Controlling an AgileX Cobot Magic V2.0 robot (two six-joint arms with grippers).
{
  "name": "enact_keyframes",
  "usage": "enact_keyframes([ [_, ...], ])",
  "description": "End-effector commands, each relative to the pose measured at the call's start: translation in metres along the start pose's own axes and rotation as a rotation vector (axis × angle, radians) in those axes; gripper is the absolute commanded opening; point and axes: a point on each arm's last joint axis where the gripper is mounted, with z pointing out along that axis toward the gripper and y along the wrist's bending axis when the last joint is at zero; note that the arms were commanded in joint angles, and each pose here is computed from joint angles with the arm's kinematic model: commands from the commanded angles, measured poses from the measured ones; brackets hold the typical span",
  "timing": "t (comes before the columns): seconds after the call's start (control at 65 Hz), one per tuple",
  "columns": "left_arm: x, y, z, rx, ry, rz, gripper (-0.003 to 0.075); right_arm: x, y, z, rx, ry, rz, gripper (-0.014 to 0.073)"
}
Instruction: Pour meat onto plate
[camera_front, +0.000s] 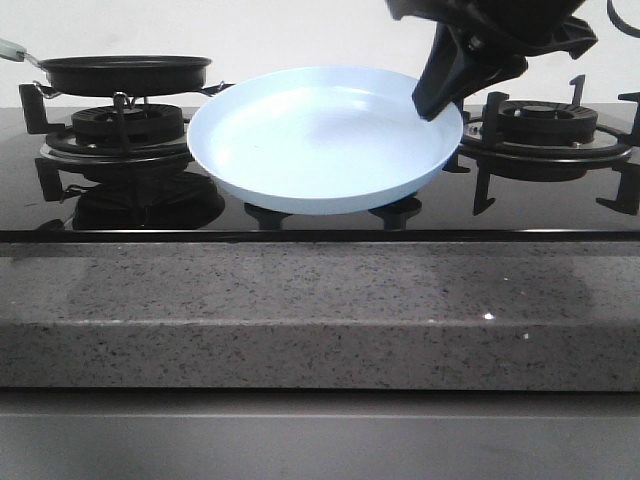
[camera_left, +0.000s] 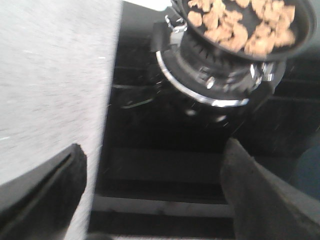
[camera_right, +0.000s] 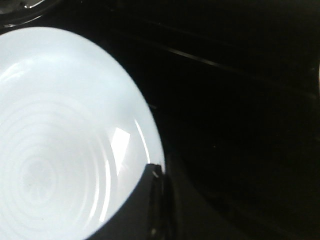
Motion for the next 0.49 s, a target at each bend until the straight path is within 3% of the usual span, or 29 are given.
enact_keyframes([
  [0.0, -0.024, 0.004, -0.001, 0.065, -0.098, -0.066, 0.0553, -0.018, 0.004, -0.022, -0.001, -0.121, -0.004, -0.0113],
  [0.292, -0.047, 0.051, 0.045, 0.271, -0.095, -0.305, 0.0606, -0.018, 0.004, -0.022, -0.001, -0.121, -0.004, -0.0113],
  [0.477, -0.051, 0.065, 0.078, 0.414, -0.12, -0.427, 0.0606, -0.018, 0.004, -0.022, -0.001, -0.121, -0.004, -0.0113],
])
